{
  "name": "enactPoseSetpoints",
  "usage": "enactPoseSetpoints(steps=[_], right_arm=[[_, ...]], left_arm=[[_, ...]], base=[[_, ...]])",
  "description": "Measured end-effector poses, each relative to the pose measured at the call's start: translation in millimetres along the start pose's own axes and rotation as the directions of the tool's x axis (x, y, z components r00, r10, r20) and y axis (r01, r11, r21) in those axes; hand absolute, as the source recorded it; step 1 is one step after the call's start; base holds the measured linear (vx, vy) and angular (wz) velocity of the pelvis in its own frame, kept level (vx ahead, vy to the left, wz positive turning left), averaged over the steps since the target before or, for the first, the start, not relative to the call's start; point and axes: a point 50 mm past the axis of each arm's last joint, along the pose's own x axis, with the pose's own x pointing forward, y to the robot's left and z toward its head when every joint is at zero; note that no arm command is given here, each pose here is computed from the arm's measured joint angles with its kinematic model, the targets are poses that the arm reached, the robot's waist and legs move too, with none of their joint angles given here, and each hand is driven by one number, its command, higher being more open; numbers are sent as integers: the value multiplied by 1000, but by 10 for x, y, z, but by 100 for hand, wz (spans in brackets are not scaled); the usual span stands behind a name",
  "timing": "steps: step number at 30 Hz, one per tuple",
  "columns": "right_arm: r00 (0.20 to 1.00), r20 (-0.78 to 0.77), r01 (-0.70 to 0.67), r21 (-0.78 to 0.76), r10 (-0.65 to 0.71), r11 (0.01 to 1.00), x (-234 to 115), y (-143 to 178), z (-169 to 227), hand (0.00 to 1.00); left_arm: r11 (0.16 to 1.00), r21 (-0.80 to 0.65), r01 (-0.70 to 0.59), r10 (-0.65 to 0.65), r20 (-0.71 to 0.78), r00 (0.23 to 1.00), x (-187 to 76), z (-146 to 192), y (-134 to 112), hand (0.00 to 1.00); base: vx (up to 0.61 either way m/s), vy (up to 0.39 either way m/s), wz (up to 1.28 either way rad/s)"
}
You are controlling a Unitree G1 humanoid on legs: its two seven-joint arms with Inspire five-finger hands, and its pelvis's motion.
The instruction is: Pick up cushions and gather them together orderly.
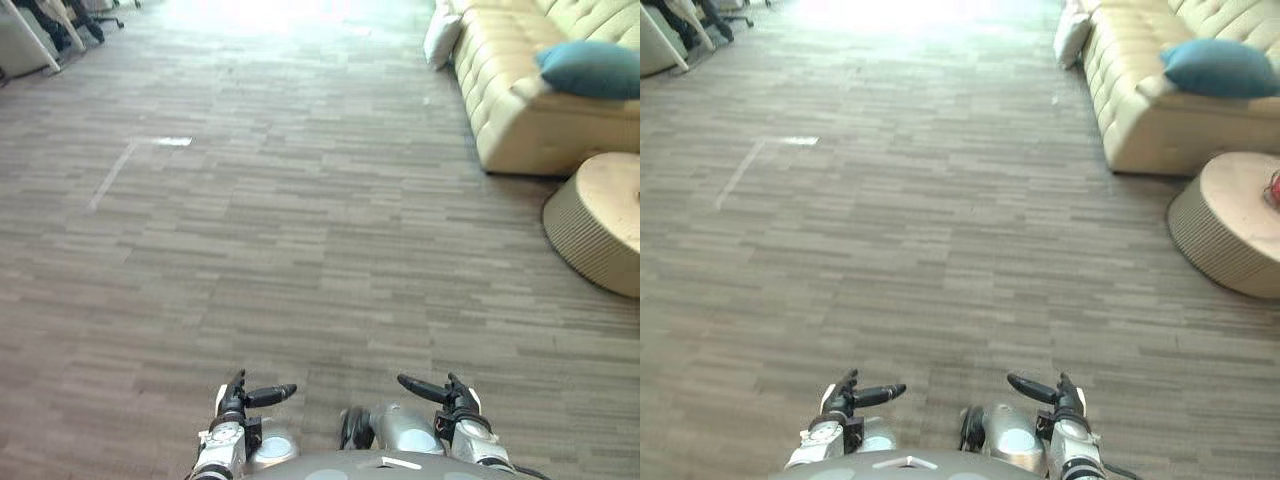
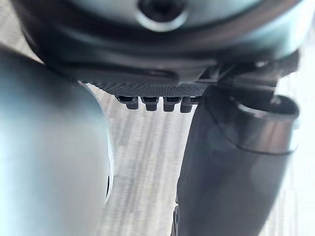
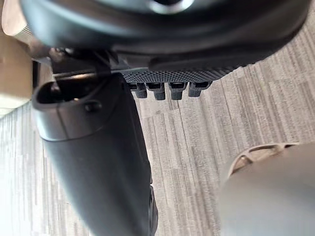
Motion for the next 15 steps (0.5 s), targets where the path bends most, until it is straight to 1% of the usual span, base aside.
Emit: enactPoseSetpoints(steps=[4, 7, 9, 11, 13, 15], right_arm=[[1000, -19, -8, -30, 8, 1000, 0, 31, -38, 100], [999, -38, -6, -40, 4, 999, -5, 29, -90, 100], [998, -64, -20, -39, 17, 999, -27, 115, -169, 100], [997, -82, -13, -12, 12, 1000, -49, 109, -245, 100], [997, -78, -9, -17, 7, 1000, -46, 98, -237, 100], [999, -49, -22, -32, 20, 999, -38, 108, -185, 100]], left_arm=[[999, -52, -5, 5, 10, 1000, 9, 45, -25, 100], [997, -76, -1, 2, 14, 1000, 11, 61, -51, 100], [998, -66, -13, 14, 13, 1000, 25, 74, 14, 100], [998, -54, -22, 22, 6, 1000, 34, 70, 56, 100], [999, -25, -24, 24, -5, 1000, 45, 64, 75, 100], [999, 0, -36, 36, -44, 998, 37, -20, 102, 100]], base=[[432, 77, -37], [595, 215, -63], [655, 218, -58], [400, 153, -2], [430, 153, 15], [602, 155, 9]])
